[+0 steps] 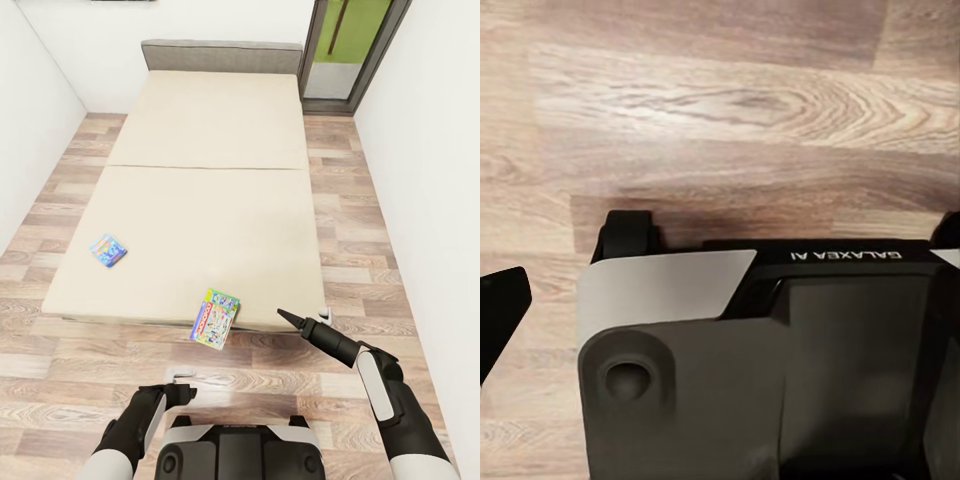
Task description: Put all the toys in the child's room - the three board games (two on the bed and one on the table), the two jigsaw puzzles on the table, and the tennis ball on the table - inside the toy box on the table in the child's room.
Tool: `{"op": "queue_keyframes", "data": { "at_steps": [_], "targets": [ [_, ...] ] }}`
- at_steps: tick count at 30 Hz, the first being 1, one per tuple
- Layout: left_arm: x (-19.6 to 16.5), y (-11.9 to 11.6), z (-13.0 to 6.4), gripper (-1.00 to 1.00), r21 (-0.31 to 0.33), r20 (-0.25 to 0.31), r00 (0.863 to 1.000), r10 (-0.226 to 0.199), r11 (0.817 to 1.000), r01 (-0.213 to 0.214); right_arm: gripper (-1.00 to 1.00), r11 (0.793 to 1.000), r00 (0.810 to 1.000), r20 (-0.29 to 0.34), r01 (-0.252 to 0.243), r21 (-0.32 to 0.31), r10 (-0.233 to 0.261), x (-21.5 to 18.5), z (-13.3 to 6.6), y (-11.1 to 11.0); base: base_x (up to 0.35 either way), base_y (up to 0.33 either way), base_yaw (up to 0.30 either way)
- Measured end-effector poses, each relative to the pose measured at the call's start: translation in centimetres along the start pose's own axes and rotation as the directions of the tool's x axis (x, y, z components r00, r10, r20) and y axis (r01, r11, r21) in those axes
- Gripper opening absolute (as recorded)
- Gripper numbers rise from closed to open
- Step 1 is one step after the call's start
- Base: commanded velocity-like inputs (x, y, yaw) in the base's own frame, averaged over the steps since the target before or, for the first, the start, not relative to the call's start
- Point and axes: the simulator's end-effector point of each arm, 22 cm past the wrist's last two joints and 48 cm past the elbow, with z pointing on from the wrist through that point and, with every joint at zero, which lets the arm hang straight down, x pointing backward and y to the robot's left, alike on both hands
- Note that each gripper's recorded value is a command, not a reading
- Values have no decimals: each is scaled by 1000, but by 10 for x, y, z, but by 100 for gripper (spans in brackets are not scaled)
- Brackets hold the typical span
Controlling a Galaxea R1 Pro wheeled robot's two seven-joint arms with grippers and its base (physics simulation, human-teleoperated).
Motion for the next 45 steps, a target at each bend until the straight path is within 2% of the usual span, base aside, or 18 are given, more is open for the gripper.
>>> {"op": "queue_keyframes", "data": {
  "at_steps": [6, 14, 15, 16, 20, 28, 35, 40, 45],
  "targets": [
    [-2, 4, -3, 100, -5, -1, 1000, -1, 1000, 1, 100, 1000, 1000, 6, 8, -5, -8, -3, -1, 4, 0, 0, 0],
    [0, 34, -9, 100, -41, -30, 1000, -5, 999, 4, 100, 1000, 1000, 12, 16, -9, -16, -6, -2, 9, 0, 0, 0],
    [3, 62, -13, 100, -81, -48, 999, -1, 997, -2, 100, 1000, 1000, 12, 17, -10, -16, -7, -2, 10, 0, 0, 0],
    [1, 75, -15, 100, -96, -48, 999, -3, 995, -1, 100, 1000, 1000, 13, 17, -10, -17, -7, -2, 10, 0, 0, 0],
    [-4, 102, -22, 100, -130, -41, 999, -7, 992, 2, 100, 1000, 1000, 17, 19, -10, -19, -9, -2, 12, 0, 0, 0],
    [-10, 117, -29, 100, -152, -30, 1000, -2, 988, -3, 100, 998, 998, 64, -2, 57, -2, -23, -15, -6, 0, 0, 0],
    [-17, 136, -37, 100, -176, -15, 1000, -2, 984, -1, 100, 997, 997, 81, -6, 71, 1, -29, -19, -8, -24, 37, 0],
    [-22, 159, -45, 100, -205, -3, 1000, -3, 979, 2, 100, 995, 994, 110, -36, 96, 25, -35, -29, -19, -45, 156, 0],
    [-26, 166, -50, 100, -214, 7, 1000, -1, 977, 3, 100, 992, 989, 142, -55, 112, 39, -43, -38, -26, -8, 38, 0]
  ]
}}
